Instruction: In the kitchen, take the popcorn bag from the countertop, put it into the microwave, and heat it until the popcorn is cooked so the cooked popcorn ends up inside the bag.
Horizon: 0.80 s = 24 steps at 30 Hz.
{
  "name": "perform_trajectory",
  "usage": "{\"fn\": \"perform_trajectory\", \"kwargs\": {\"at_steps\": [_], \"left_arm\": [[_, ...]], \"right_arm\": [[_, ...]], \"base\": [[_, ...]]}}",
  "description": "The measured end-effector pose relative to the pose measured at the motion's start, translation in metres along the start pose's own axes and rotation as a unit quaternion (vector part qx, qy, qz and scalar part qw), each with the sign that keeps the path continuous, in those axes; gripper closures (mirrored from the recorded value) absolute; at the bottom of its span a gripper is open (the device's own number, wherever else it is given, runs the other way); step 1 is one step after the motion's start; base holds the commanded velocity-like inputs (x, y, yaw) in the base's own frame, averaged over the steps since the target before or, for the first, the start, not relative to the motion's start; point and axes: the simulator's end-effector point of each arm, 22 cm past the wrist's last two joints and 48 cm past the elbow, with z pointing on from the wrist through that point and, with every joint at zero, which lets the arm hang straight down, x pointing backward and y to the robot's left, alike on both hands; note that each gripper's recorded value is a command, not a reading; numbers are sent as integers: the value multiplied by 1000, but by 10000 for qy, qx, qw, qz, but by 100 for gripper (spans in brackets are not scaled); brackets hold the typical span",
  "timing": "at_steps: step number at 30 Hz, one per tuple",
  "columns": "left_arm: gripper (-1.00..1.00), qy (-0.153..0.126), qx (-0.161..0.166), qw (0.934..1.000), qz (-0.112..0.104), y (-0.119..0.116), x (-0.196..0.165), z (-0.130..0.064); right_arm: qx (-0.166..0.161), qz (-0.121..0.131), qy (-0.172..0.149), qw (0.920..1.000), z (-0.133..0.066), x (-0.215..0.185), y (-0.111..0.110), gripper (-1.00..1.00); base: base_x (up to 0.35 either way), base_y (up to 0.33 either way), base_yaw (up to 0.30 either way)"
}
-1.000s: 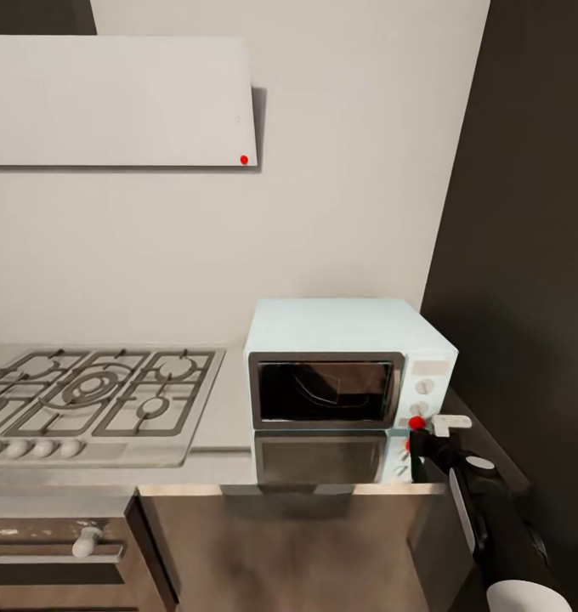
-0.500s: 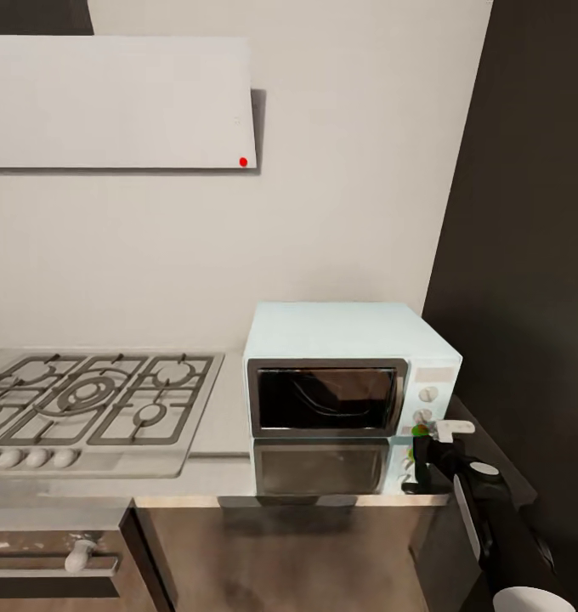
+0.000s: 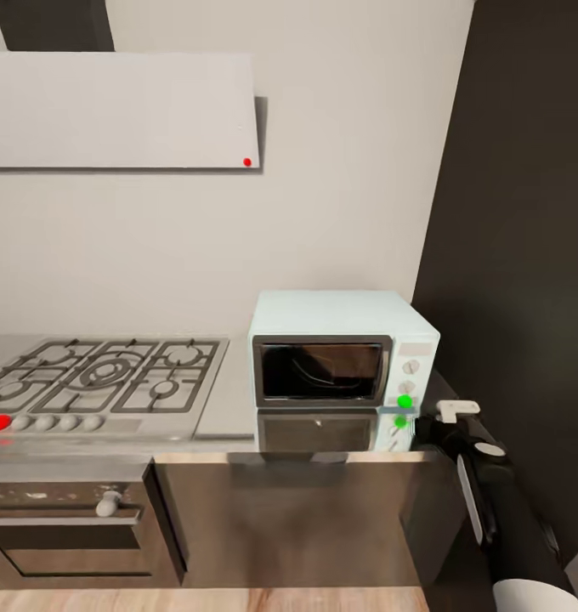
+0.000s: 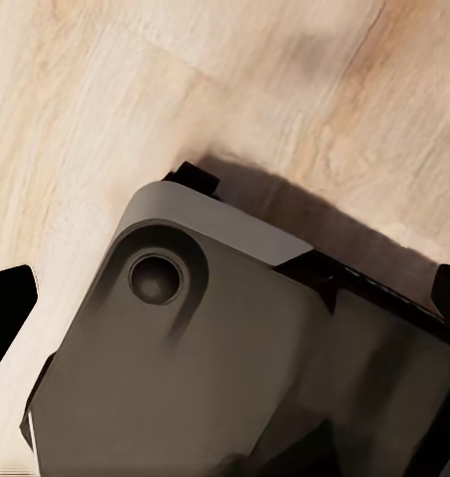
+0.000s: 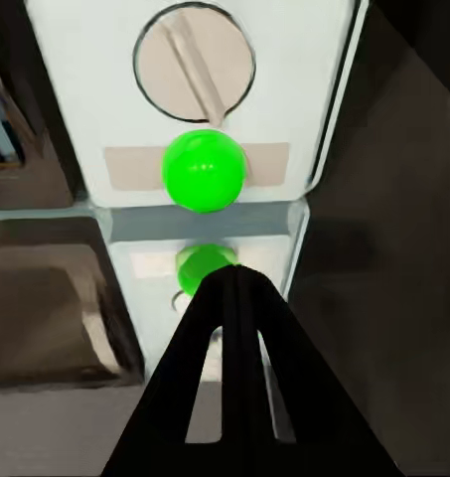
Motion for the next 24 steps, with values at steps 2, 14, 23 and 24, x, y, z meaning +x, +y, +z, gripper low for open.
{"fn": "perform_trajectory", "kwargs": {"at_steps": [2,14,23,24], "left_arm": [[-100,1,2,10000,1,0,0,0],[-100,12,1,10000,27,0,1,0],[-100,23,6,10000,52,0,1,0],[-100,26,7,10000,63,0,2,0]], "right_arm": [[27,115,170,9998,-10,-7,0,100],[-126,252,2660,9636,-34,266,10,100],[-427,-208,3931,9182,-163,521,12,100],[-432,-202,4056,9128,-184,538,11,100]], "base": [[-345,0,0],[-344,0,0],[-168,0,0],[-8,0,0]]}}
